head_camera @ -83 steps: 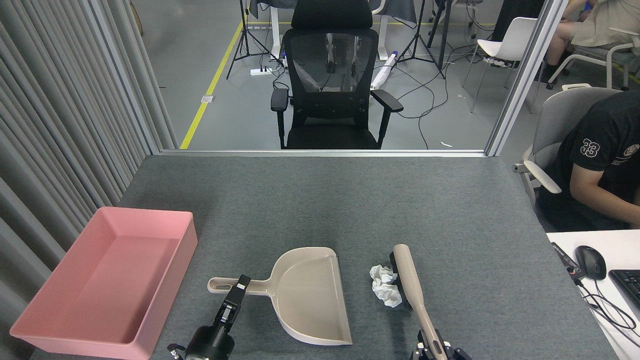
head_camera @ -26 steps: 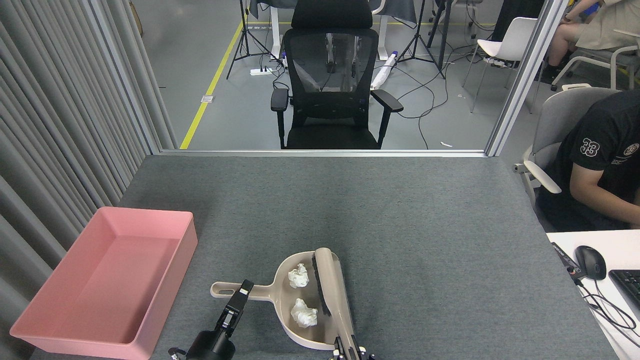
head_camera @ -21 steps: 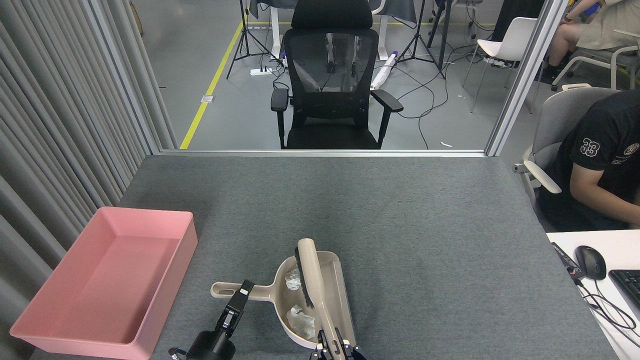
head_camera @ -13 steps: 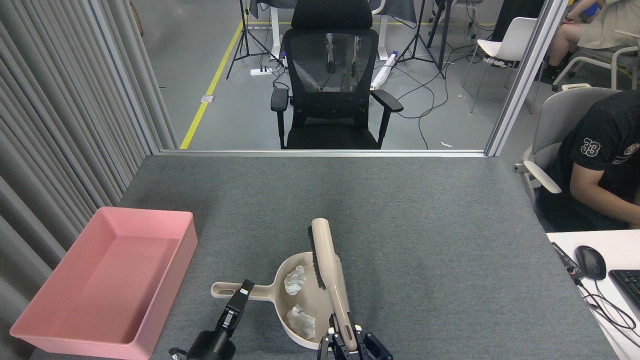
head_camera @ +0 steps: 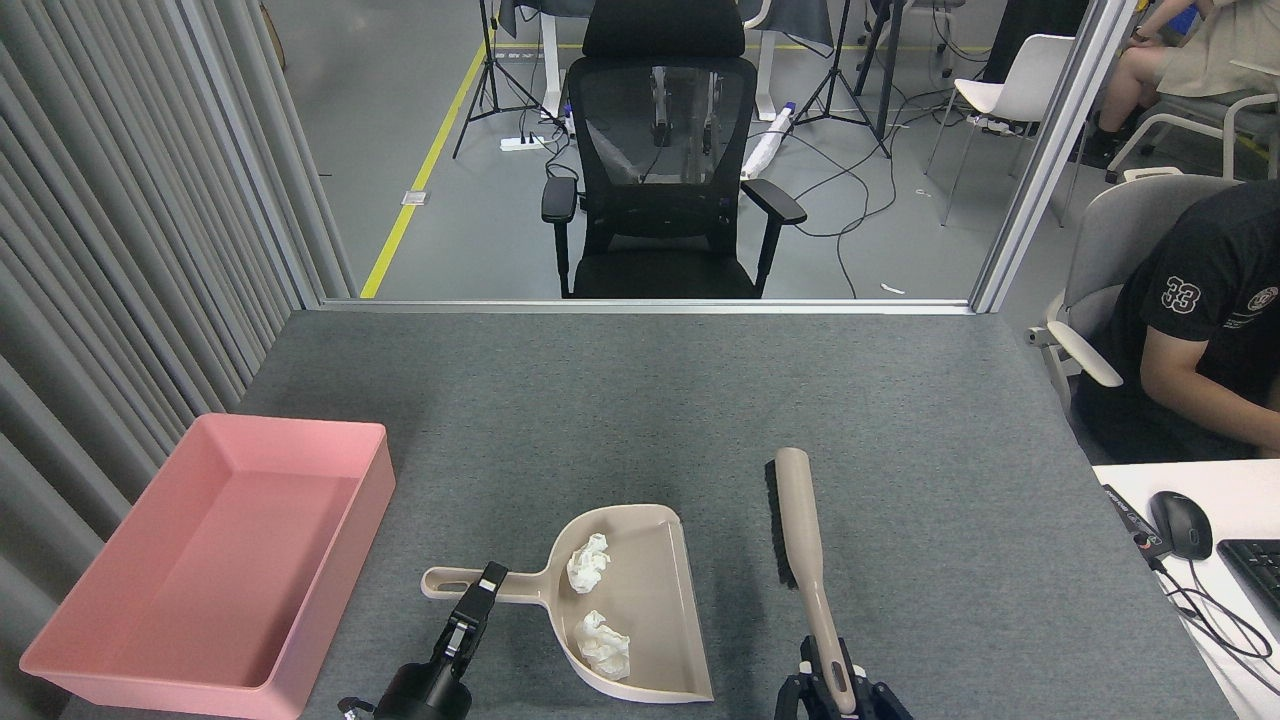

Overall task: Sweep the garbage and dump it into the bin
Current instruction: 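Pull the brush back away from the dustpan with the right gripper, then lift the dustpan with the left gripper and carry it over the pink bin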

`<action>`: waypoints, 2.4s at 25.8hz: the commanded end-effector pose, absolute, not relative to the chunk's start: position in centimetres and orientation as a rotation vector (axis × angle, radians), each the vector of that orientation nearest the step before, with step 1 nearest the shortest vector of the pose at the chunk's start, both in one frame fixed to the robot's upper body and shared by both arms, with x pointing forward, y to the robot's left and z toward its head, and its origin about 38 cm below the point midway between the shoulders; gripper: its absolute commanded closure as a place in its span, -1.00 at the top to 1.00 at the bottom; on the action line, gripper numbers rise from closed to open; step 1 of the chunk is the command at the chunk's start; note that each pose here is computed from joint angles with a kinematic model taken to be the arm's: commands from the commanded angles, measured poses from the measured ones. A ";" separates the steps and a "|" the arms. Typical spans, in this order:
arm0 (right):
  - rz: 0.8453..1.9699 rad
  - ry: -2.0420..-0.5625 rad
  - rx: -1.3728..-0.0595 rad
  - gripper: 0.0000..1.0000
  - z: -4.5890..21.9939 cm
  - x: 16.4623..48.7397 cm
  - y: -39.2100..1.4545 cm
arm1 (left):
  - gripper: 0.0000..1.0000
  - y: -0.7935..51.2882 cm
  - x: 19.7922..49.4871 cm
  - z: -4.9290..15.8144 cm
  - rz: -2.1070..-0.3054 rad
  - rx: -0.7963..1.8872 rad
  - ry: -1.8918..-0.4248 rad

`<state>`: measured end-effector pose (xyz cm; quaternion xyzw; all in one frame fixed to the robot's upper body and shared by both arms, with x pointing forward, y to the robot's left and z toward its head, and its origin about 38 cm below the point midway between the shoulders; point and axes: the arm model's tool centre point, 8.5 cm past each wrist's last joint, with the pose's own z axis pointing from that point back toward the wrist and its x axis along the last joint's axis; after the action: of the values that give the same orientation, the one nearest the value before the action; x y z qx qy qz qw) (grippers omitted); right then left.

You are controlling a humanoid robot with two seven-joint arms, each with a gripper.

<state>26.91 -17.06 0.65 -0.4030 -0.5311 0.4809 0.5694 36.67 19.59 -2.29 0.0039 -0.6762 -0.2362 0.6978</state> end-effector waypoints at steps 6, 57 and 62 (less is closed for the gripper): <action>1.130 -1.138 -1.013 -0.61 -0.6 25.7 -23.2 | -0.63 19.8 36.7 -2.6 -0.516 0.015 -1.497; 1.115 -1.235 -0.983 0.95 1.7 25.5 -28.9 | -0.84 25.8 40.3 6.7 -0.435 -0.080 -1.564; 1.111 -1.250 -0.980 0.95 1.9 25.8 -28.7 | -0.84 29.9 40.9 8.5 -0.414 -0.032 -1.580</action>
<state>25.68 -28.77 1.80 -0.4172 -0.5289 0.4737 0.5674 40.61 27.51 7.51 -0.0278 -0.7024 -0.1893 0.6856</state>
